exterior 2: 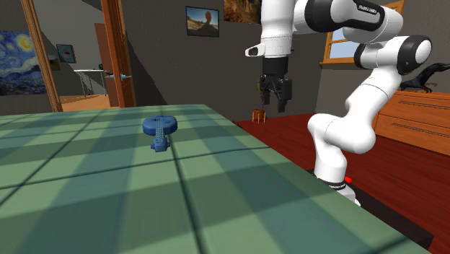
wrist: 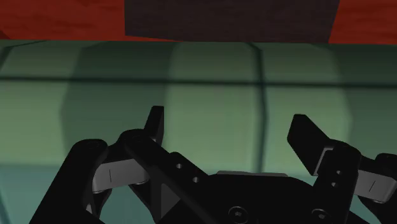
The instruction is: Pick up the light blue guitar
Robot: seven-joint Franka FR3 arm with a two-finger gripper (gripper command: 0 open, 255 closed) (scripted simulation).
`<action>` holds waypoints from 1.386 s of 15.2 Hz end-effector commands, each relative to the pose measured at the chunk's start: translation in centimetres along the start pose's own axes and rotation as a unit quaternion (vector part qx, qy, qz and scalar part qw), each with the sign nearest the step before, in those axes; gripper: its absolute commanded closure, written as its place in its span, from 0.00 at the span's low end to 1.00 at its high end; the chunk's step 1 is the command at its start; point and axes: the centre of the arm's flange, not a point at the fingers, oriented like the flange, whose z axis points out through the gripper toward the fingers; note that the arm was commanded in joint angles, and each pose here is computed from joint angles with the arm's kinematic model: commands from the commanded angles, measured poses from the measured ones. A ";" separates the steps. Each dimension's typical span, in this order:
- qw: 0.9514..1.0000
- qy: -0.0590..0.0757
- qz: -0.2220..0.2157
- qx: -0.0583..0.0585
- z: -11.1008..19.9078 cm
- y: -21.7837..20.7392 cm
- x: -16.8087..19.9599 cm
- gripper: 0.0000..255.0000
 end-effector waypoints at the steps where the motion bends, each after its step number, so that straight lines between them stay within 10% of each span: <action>1: 1.000 0.000 0.000 0.000 0.0 0.0 0.0 0.00; 6: 0.993 0.001 0.120 0.006 0.2 -2.5 5.9 0.00; 11: 0.971 0.002 0.238 0.012 0.3 -3.6 12.3 0.00; 16: 0.936 0.004 0.353 0.018 0.4 -3.1 18.7 0.00; 21: 0.886 0.005 0.462 0.024 0.5 -1.1 24.9 0.00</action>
